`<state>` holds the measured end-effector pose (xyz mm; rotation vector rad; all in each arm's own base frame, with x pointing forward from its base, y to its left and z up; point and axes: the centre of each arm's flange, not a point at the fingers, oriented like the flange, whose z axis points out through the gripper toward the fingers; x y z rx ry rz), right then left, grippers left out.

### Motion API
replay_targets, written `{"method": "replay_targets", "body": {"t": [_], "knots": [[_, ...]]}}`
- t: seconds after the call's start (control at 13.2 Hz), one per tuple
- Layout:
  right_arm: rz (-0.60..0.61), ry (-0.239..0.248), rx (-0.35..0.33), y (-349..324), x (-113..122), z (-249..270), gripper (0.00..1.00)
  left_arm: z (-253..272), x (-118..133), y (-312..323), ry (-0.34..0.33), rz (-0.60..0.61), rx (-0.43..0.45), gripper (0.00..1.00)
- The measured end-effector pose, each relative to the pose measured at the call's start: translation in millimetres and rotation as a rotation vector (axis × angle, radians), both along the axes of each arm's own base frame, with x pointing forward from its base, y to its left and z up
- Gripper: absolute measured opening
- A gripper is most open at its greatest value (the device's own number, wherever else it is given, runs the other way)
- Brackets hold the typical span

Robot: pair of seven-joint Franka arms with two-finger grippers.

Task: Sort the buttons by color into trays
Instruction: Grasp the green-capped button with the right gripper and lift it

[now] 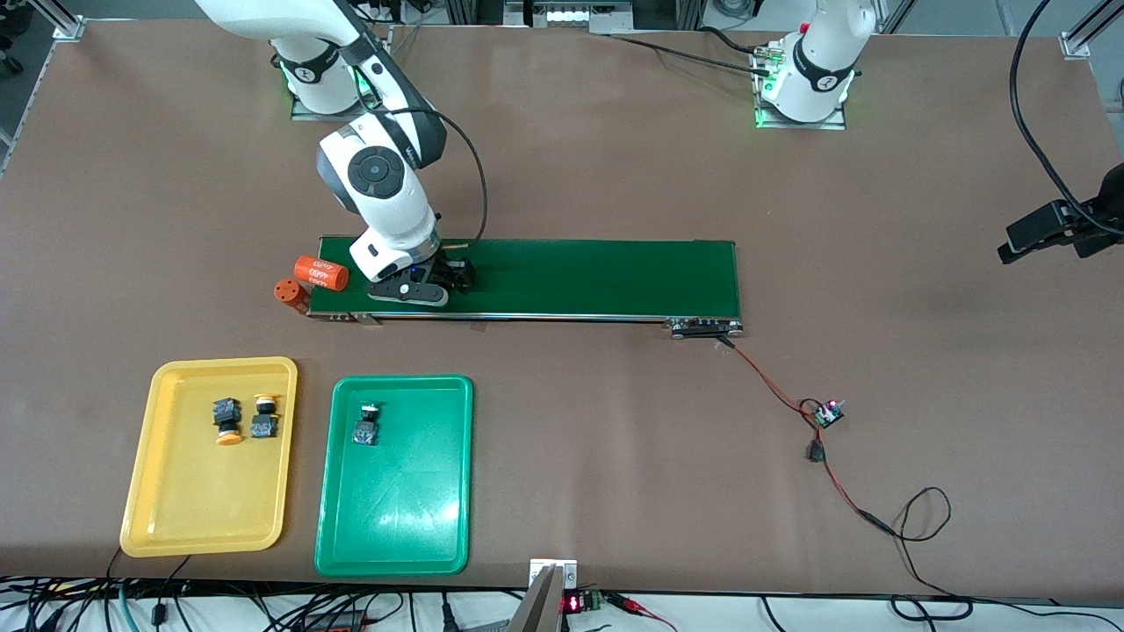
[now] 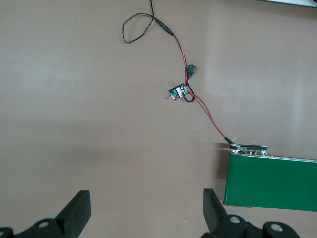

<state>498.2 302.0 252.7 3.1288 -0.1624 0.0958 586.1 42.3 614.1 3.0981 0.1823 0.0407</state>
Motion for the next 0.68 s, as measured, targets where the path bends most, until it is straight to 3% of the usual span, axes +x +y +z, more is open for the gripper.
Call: {"method": "replay_targets", "body": {"t": [0.3, 0.53, 0.68], "knots": [[-0.002, 0.004, -0.006, -3.9, 1.7, -3.9, 0.41, 0.0, 0.0, 0.3, 0.000, 0.001, 0.000, 1.00], [0.011, 0.017, -0.025, -7.6, 5.4, -1.4, 0.41, 0.0, 0.0, 0.6, 0.000, 0.001, 0.000, 1.00], [0.046, 0.051, -0.070, -11.5, 19.6, 16.6, 0.41, 0.0, 0.0, 0.8, 0.000, 0.001, 0.000, 1.00]]}}
